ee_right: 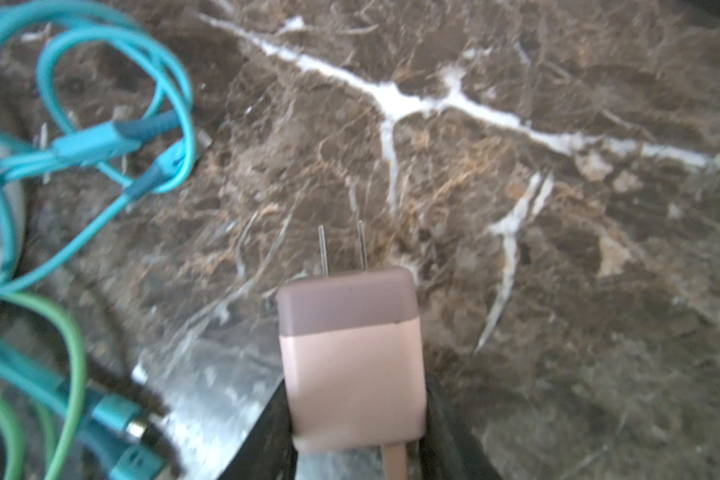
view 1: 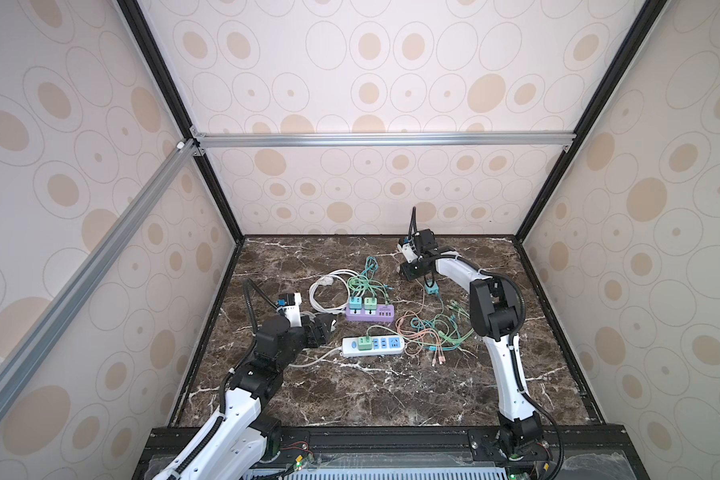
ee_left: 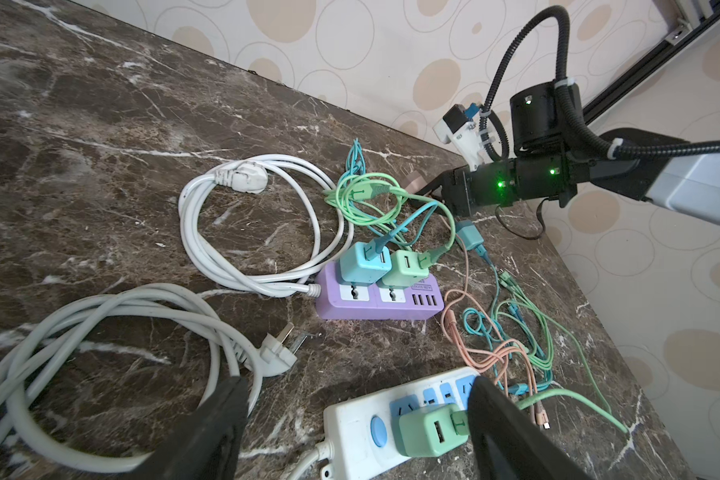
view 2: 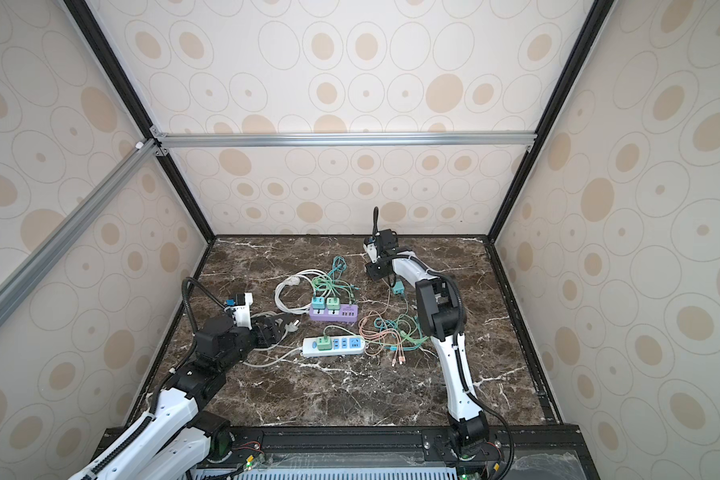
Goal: Insert the plug
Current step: 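Lift the pink charger and bring it toward the left gripper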
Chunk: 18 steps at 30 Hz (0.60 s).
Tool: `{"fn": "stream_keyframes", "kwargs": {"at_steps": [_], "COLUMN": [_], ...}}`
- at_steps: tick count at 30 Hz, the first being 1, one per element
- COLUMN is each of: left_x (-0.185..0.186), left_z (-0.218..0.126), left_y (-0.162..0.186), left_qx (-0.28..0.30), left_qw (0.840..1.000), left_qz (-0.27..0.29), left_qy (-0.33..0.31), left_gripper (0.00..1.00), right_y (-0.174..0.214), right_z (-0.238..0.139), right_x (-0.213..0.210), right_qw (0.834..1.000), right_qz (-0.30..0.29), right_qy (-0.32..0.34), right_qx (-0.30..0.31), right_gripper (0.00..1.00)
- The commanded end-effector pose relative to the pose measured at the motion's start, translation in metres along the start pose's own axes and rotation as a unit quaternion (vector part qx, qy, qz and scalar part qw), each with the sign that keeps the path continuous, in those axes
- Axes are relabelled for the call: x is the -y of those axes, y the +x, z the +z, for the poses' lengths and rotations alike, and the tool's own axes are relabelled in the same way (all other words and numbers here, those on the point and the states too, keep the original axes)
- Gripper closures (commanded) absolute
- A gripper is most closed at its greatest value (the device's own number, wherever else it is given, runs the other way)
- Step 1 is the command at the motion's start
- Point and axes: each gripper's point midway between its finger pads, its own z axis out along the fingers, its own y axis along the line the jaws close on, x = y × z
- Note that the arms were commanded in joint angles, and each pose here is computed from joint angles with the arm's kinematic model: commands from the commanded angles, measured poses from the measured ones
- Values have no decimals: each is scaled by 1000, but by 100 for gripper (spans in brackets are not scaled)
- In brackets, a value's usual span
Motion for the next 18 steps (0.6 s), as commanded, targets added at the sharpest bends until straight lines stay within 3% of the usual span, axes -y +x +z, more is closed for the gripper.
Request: {"fn": "stream_keyframes", "kwargs": {"at_steps": [1, 11, 18], "left_x": [18, 66, 113], "left_z": [3, 5, -5], "left_y": [-14, -36, -57], "left_qx": [8, 3, -6], "left_qw": [999, 989, 968], "left_qz": [1, 25, 41], "left_qy": [42, 145, 247], "left_gripper": [17, 18, 18], "right_y": [-41, -39, -30], "right_z": [-51, -147, -212], "right_x": [-17, -60, -98], "right_qw": [994, 969, 943], "right_qz": [-40, -109, -189], "right_qy": [-27, -75, -87], "right_qx": [102, 210, 261], "right_gripper": [75, 77, 77]}}
